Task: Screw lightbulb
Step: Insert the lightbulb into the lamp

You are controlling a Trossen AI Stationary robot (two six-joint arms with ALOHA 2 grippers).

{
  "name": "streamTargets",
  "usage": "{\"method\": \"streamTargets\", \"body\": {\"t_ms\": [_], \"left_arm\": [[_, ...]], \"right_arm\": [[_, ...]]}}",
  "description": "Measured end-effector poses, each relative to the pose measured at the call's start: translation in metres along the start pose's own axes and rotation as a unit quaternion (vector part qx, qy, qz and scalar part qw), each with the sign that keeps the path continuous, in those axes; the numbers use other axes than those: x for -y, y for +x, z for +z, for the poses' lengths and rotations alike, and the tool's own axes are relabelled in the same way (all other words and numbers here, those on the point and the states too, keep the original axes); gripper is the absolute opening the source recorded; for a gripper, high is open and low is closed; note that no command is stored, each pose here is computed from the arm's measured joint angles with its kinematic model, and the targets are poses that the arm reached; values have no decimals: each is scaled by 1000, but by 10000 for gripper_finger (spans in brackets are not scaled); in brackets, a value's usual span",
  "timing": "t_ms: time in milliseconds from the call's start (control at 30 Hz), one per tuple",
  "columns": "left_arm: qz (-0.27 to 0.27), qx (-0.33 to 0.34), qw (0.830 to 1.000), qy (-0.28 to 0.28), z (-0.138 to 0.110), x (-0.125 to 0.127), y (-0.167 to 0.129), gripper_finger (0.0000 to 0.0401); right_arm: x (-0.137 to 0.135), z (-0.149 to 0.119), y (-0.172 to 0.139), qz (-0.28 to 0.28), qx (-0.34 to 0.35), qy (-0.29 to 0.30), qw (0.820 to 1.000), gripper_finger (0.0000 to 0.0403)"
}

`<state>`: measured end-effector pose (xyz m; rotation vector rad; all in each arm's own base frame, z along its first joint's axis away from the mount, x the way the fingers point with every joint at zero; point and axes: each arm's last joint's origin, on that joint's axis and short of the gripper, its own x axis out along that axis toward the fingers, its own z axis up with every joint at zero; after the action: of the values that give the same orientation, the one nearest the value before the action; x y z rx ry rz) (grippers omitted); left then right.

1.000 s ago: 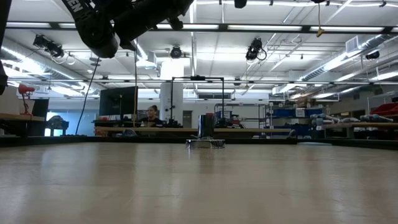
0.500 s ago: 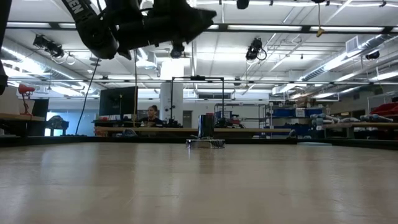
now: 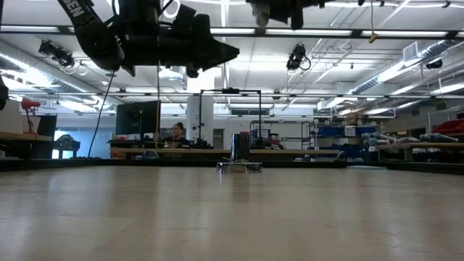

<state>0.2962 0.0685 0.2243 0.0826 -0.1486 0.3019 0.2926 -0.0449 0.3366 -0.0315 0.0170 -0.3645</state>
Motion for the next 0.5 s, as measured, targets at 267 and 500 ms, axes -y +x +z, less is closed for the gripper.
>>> {"method": "streamTargets", "body": {"t_ms": [267,500], "left_arm": [[34,-18,999,-31,-10,-20,-23,8],[32,-28,999,-32,-19,-21,-32,3]], "right_arm": [[-1,-53,6,-4,-4,30,1000,207],[2,-112,17,-15,50,51,997,185]]}}
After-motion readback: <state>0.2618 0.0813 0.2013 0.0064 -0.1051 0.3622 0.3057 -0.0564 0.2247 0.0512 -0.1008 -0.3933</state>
